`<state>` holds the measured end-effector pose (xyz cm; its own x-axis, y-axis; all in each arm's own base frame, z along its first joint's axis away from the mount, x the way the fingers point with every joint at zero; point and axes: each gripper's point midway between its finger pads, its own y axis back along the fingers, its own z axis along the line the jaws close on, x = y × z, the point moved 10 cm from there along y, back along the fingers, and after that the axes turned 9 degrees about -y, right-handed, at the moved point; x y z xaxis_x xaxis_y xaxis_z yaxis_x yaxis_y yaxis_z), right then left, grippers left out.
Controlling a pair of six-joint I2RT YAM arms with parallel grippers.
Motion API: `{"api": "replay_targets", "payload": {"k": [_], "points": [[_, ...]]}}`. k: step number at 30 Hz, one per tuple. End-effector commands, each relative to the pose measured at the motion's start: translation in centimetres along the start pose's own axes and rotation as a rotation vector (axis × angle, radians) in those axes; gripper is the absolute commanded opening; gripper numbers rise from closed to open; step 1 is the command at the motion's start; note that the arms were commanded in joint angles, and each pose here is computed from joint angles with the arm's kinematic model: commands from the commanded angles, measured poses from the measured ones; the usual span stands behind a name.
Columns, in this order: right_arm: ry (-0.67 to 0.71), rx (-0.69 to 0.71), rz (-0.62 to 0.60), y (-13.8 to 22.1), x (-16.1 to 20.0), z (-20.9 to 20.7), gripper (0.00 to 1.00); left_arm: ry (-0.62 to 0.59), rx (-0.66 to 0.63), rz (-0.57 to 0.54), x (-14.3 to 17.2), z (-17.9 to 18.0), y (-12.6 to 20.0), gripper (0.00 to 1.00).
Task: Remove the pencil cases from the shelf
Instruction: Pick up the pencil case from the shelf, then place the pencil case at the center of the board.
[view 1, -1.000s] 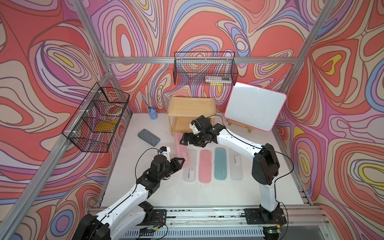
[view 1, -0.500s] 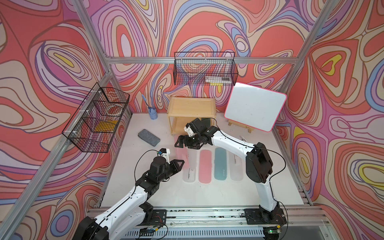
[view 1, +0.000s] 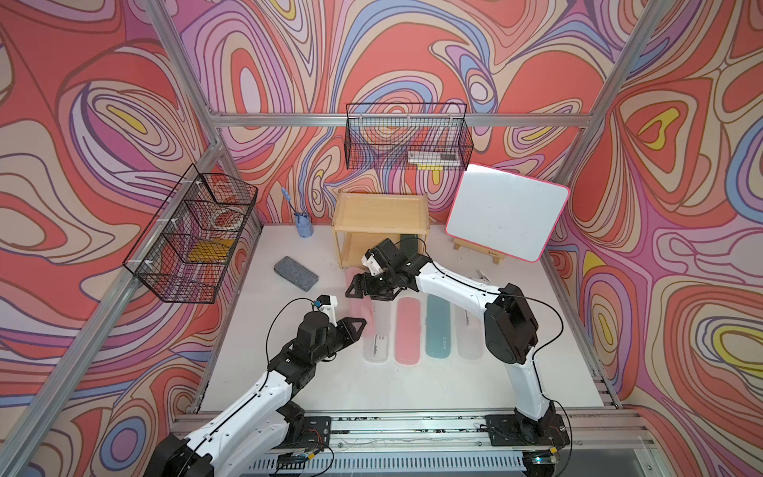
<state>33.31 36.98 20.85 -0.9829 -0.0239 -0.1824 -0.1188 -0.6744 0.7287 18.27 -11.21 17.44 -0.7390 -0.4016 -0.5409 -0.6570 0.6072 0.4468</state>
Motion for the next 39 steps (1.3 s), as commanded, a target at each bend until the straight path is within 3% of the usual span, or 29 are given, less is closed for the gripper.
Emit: {"api": "replay_targets", "payload": {"k": [1,2,4,6,10,15,21,28,32,33,34,35,39], "points": [[-0.010,0.017,0.016,-1.0,0.5,0.0,0.72,-0.026,0.022,-0.010,-0.2,-0.5,0.4,0.33],[-0.010,0.029,0.014,-1.0,0.6,0.0,0.72,-0.028,0.012,-0.009,-0.2,-0.5,0.4,0.38],[-0.012,0.055,0.001,-0.9,0.7,0.1,0.72,-0.049,-0.049,-0.009,-0.3,-0.2,0.9,0.63],[-0.018,0.076,-0.014,-0.8,0.7,0.3,0.72,-0.077,-0.206,-0.015,-0.4,0.5,2.0,0.78],[-0.063,0.131,-0.033,-0.9,1.1,0.9,0.72,-0.167,-0.593,-0.121,-2.3,1.0,6.0,0.88],[-0.134,0.277,-0.039,-3.2,2.3,1.2,0.74,-0.255,-0.836,-0.279,-5.1,-0.2,9.1,0.94],[-0.215,0.380,-0.064,-5.8,3.3,0.9,0.73,-0.266,-0.828,-0.276,-5.8,-0.5,8.0,0.95],[-0.218,0.425,-0.065,-7.9,3.9,1.8,0.74,-0.253,-0.791,-0.237,-4.7,0.6,6.7,0.96],[-0.224,0.428,-0.057,-8.4,4.0,1.7,0.79,-0.254,-0.790,-0.227,-4.3,0.9,6.6,0.96],[-0.223,0.427,-0.054,-8.4,3.9,1.8,0.84,-0.252,-0.790,-0.226,-4.3,1.0,6.5,0.97],[-0.219,0.428,-0.053,-8.4,3.9,1.8,0.96,-0.252,-0.786,-0.227,-4.3,1.0,6.5,0.97],[-0.213,0.426,-0.053,-8.3,3.8,2.0,0.98,-0.252,-0.785,-0.223,-4.2,1.1,6.4,0.97],[-0.181,0.421,-0.072,-7.5,3.5,2.7,0.98,-0.247,-0.773,-0.221,-4.3,1.0,6.2,0.97]]}}
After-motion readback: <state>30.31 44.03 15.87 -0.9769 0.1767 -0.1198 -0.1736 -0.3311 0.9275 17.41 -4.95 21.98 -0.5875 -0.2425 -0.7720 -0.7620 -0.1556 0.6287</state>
